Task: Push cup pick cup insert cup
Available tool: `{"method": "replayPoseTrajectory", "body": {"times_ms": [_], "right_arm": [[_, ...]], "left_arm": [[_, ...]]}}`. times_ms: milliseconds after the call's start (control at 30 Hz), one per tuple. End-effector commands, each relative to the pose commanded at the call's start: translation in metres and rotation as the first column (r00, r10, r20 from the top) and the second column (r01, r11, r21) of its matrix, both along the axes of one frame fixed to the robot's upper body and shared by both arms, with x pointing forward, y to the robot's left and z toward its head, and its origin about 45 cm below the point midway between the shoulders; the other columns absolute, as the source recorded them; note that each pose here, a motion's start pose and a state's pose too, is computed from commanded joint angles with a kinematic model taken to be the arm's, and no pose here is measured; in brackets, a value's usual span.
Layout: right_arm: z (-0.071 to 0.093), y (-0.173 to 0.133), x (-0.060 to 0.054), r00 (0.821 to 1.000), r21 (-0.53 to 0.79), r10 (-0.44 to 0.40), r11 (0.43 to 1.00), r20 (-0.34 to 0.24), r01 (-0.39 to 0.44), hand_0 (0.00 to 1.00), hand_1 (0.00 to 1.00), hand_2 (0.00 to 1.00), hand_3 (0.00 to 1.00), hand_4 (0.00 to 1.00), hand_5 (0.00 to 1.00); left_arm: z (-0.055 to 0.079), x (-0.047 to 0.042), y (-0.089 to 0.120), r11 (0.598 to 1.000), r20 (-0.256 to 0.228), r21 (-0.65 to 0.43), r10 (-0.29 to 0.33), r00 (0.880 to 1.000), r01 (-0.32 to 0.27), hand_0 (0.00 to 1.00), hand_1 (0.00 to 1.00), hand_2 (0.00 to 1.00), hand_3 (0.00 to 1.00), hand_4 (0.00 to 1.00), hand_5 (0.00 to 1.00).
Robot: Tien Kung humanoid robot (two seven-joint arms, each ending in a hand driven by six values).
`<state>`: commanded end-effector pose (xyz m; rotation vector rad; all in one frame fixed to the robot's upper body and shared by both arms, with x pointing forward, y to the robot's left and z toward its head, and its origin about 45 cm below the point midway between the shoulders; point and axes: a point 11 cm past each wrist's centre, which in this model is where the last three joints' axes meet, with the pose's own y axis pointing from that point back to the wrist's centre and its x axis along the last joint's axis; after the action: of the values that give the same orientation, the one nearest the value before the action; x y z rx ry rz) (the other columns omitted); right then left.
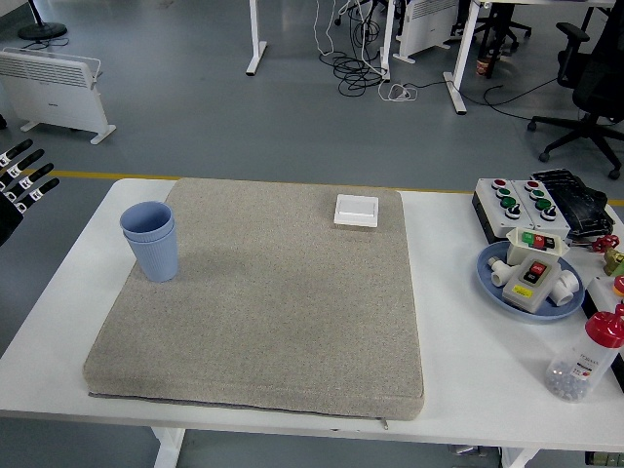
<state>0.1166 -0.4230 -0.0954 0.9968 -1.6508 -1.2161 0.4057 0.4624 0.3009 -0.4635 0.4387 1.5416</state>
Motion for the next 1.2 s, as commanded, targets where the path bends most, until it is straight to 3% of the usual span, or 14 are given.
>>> {"method": "replayPoseTrajectory", "body": {"times_ms": [200, 300, 500, 767, 1200], "right_arm": [[0.001, 0.0, 0.004, 1.0, -0.001, 0.0, 1.0, 0.01, 0.0, 0.771, 0.71, 0.71, 0.614, 0.273, 0.554], [0.0, 0.001, 0.004, 1.0, 0.0, -0.001, 1.0, 0.011, 0.001, 0.771, 0.71, 0.71, 0.614, 0.273, 0.554], [0.0, 0.002, 0.003, 1.0, 0.0, -0.001, 1.0, 0.011, 0.001, 0.77, 0.71, 0.71, 0.614, 0.273, 0.555], [-0.001, 0.003, -0.001, 1.0, 0.001, 0.003, 1.0, -0.002, -0.003, 0.77, 0.71, 0.709, 0.613, 0.272, 0.561], [-0.003, 0.004, -0.007, 1.0, 0.001, 0.013, 1.0, -0.022, -0.013, 0.77, 0.709, 0.71, 0.613, 0.27, 0.557]], "left_arm": [[-0.017, -0.0127, 0.002, 0.955, 0.039, -0.297, 0.043, 0.998, -0.029, 0.776, 0.787, 0.834, 0.745, 0.603, 0.998], [-0.028, -0.0175, 0.001, 0.927, 0.031, -0.372, 0.056, 0.998, -0.041, 0.776, 0.787, 0.834, 0.745, 0.603, 0.998], [-0.048, -0.0244, -0.002, 0.925, -0.008, -0.375, 0.059, 0.998, -0.058, 0.776, 0.786, 0.833, 0.745, 0.605, 0.998], [-0.078, -0.0343, -0.005, 0.963, -0.083, -0.252, 0.071, 0.994, -0.09, 0.778, 0.787, 0.834, 0.744, 0.605, 0.998], [-0.11, -0.0443, -0.001, 0.966, -0.151, -0.22, 0.102, 0.983, -0.134, 0.78, 0.787, 0.83, 0.742, 0.605, 0.998]]}}
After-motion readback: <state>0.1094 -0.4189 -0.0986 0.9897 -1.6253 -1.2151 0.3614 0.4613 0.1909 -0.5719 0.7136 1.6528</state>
